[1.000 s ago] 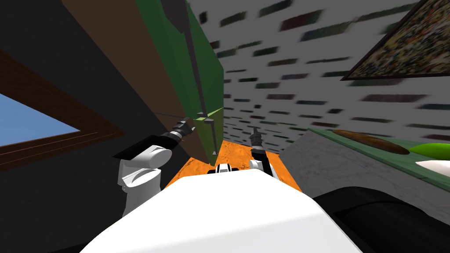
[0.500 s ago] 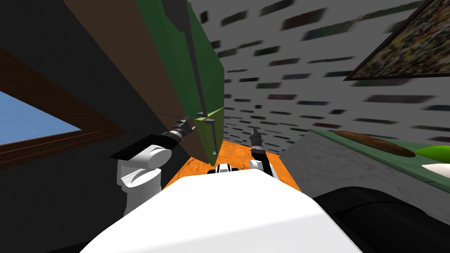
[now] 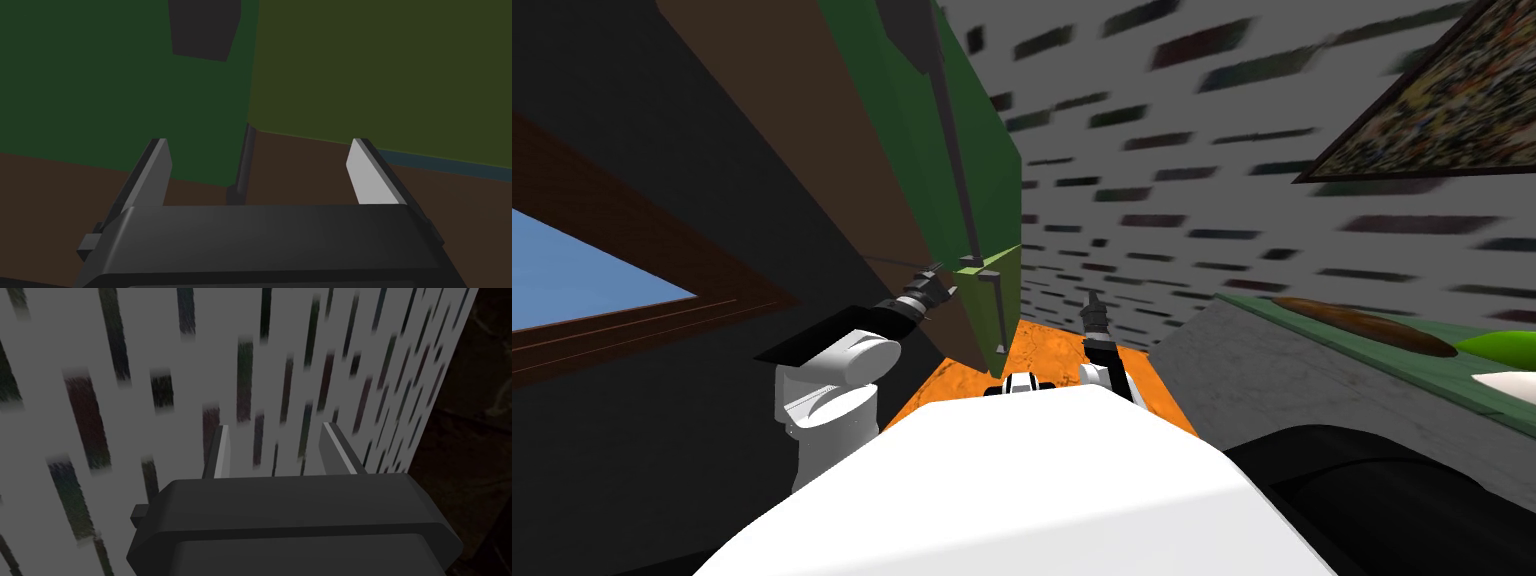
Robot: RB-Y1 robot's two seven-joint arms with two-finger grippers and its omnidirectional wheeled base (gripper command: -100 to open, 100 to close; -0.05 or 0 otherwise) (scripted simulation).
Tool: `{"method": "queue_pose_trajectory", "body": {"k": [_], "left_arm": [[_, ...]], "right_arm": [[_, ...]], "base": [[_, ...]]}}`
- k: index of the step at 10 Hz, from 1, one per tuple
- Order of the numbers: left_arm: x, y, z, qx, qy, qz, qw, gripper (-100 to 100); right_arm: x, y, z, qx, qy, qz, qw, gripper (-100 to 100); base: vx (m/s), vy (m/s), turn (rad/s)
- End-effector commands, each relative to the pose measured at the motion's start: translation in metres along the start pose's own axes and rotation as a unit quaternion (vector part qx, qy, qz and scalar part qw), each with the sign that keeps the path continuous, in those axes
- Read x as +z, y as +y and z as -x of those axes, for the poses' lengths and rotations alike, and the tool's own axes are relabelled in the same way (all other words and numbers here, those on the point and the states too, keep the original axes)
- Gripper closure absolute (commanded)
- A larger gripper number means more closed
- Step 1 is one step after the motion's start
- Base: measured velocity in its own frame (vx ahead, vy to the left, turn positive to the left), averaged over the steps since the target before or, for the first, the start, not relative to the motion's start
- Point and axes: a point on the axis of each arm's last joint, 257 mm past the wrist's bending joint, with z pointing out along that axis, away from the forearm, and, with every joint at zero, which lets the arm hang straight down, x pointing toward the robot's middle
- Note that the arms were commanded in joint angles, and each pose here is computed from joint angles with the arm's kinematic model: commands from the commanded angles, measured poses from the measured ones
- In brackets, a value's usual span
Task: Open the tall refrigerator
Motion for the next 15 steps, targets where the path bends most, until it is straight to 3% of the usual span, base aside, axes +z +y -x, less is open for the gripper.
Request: {"method": "queue_pose_trajectory", "body": {"k": [1, 2, 3, 4, 5, 6, 9, 11, 12, 14, 15], "left_arm": [[-0.005, -0.028, -0.014, 0.009, 0.016, -0.033, 0.9993, -100], [-0.007, -0.032, -0.018, 0.012, 0.019, -0.038, 0.999, -100], [-0.005, -0.01, -0.011, 0.008, 0.01, -0.011, 0.9999, -100], [-0.005, -0.008, -0.011, 0.008, 0.009, -0.009, 0.9999, -100], [-0.005, -0.006, -0.01, 0.008, 0.008, -0.006, 0.9999, 100], [-0.003, -0.005, 0.002, 0.01, -0.006, -0.004, 0.9999, 100], [-0.001, -0.006, 0.013, 0.011, -0.02, -0.006, 0.9997, 100], [0.002, -0.009, 0.035, 0.014, -0.048, -0.01, 0.9987, 100], [0.002, -0.009, 0.035, 0.014, -0.048, -0.01, 0.9987, 100], [0.004, -0.012, 0.057, 0.017, -0.075, -0.013, 0.997, 100], [0.004, -0.012, 0.057, 0.017, -0.075, -0.013, 0.997, 100]], "right_arm": [[0.0, 0.0, 0.0, 0.0, 0.0, 0.0, 1.0, 0], [0.0, 0.0, 0.0, 0.0, 0.0, 0.0, 1.0, 0], [0.0, 0.0, 0.0, 0.0, 0.0, 0.0, 1.0, 0], [0.0, 0.0, 0.0, 0.0, 0.0, 0.0, 1.0, 0], [0.0, 0.0, 0.0, 0.0, 0.0, 0.0, 1.0, 0], [0.0, 0.0, 0.0, 0.0, 0.0, 0.0, 1.0, 0], [0.0, 0.0, 0.0, 0.0, 0.0, 0.0, 1.0, 0], [0.0, 0.0, 0.0, 0.0, 0.0, 0.0, 1.0, 0], [0.0, 0.0, 0.0, 0.0, 0.0, 0.0, 1.0, 0], [0.0, 0.0, 0.0, 0.0, 0.0, 0.0, 1.0, 0], [0.0, 0.0, 0.0, 0.0, 0.0, 0.0, 1.0, 0]], "base": [[0.018, -0.032, 0.015], [-0.006, -0.015, 0.007], [-0.026, 0.004, 0.042], [-0.027, 0.007, 0.04], [-0.024, 0.0, 0.023], [-0.025, -0.137, 0.088], [0.002, -0.244, 0.085], [-0.029, -0.307, 0.085], [-0.033, -0.317, 0.07], [-0.031, -0.339, 0.093], [-0.025, -0.274, 0.064]]}}
